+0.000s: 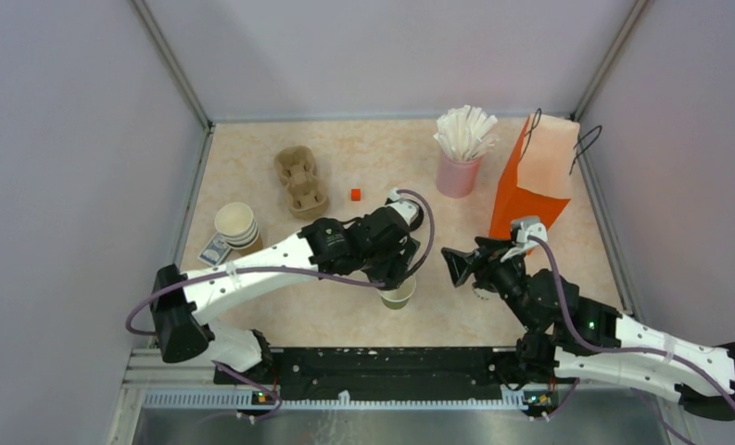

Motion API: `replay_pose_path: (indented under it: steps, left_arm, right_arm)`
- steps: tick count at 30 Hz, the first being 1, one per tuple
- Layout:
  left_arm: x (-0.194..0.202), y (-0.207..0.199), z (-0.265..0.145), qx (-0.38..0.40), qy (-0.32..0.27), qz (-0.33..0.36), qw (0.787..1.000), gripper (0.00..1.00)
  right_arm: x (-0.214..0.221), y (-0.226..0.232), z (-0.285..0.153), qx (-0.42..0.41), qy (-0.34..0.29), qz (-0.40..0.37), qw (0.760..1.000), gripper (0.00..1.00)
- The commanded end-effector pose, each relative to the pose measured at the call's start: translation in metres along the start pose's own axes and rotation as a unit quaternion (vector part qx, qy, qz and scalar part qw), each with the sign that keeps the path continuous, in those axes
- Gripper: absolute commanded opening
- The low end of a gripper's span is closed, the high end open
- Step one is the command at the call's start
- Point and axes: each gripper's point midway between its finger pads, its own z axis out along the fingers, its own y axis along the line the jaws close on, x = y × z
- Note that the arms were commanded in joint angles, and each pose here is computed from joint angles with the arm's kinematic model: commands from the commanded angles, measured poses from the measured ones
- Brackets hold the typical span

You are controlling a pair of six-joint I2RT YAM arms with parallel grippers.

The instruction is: Pack the takeout coffee

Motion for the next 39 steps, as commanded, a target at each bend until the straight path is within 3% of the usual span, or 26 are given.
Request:
replay_pose_path:
  steps: [1,14,27,39]
  left_arm:
    - [-0.011,-0.029,0.006,0.065,0.004,0.041,0.997,0.67]
    - [0.012,-0.032,0.039,0.042,0.087,0.067,0.993,0.70]
    - [-0.009,-0.027,0.014,0.031,0.071,0.074,0.994,0.70]
    - [0.019,-0.026,0.020,0.041,0.116,0.080,0.989,0.70]
  right_arm:
    - [-0.022,-0.006,-0.009,0.011,-0.020,0.031,0.999,0.82]
    - [-0.023,-0.009,-0.010,0.014,-0.026,0.036,0.999,0.82]
    - [-0.019,-0.010,-0.010,0.016,-0.024,0.033,0.999,0.82]
    - [-0.021,-0.009,-0.010,0.014,-0.025,0.035,0.999,0.82]
